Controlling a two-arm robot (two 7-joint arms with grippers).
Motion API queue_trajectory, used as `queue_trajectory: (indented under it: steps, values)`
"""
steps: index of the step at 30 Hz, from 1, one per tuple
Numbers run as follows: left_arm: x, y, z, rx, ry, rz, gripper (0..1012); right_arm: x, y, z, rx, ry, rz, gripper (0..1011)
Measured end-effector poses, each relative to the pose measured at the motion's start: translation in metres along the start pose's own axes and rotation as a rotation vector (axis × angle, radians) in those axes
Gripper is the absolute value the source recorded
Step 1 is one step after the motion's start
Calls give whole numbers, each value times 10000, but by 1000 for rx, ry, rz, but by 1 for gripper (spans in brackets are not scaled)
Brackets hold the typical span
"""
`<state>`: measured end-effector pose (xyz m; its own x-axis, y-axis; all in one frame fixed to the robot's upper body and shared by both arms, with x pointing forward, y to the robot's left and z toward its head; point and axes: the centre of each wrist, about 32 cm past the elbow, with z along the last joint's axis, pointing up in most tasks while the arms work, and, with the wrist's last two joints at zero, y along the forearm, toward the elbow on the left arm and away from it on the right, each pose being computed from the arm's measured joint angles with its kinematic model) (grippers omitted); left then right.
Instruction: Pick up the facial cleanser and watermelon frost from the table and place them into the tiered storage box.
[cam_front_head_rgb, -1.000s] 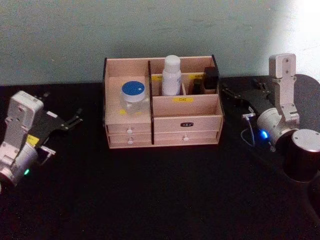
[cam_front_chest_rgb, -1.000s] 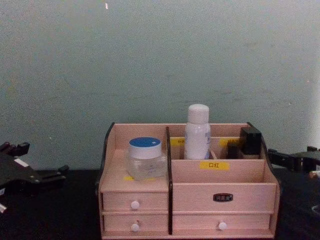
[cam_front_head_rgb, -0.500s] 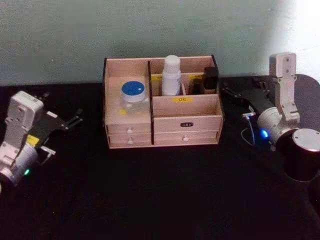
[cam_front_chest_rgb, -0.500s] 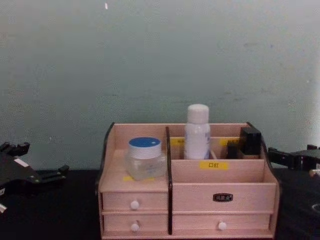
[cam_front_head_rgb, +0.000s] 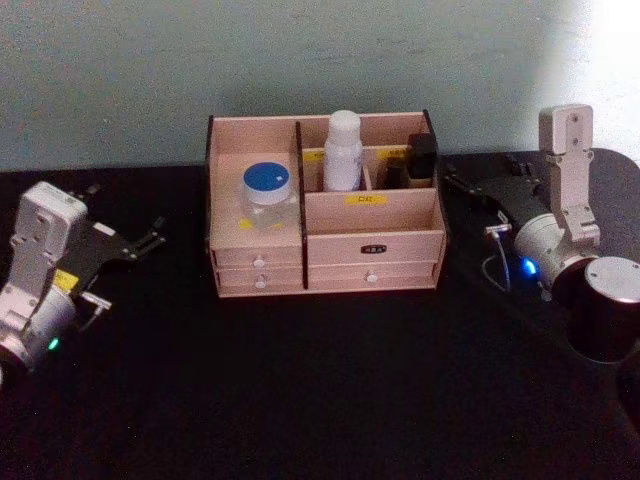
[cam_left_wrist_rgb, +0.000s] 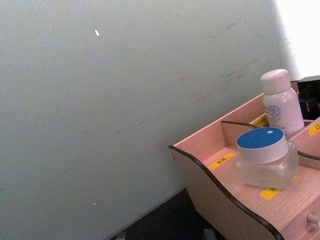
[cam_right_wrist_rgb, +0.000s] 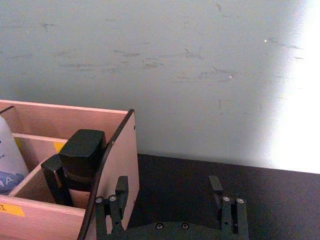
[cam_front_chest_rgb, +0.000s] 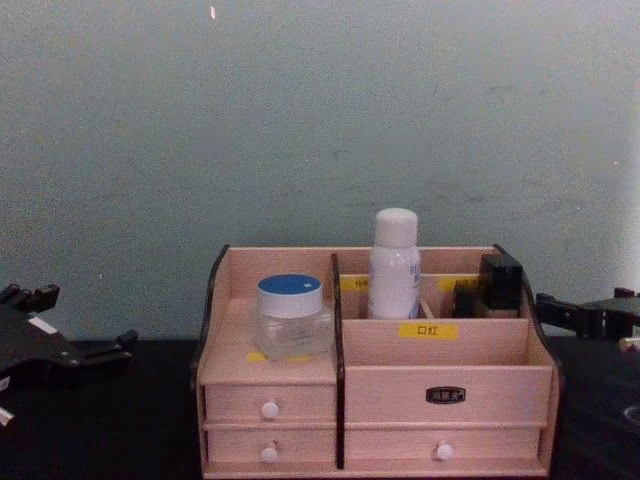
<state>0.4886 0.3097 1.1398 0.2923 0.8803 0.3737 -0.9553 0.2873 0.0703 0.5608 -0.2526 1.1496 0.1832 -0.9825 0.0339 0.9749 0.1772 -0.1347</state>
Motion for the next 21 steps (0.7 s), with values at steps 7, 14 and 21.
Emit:
queue_trajectory:
  steps: [7, 14, 21]
  values:
    - [0, 0, 0, 0, 0, 0, 1001, 0, 0, 1, 1, 0, 0, 1003]
    - [0, 0, 0, 0, 0, 0, 1001, 0, 0, 1, 1, 1, 0, 1003]
    - [0, 0, 0, 0, 0, 0, 1001, 0, 0, 1, 1, 1, 0, 1003]
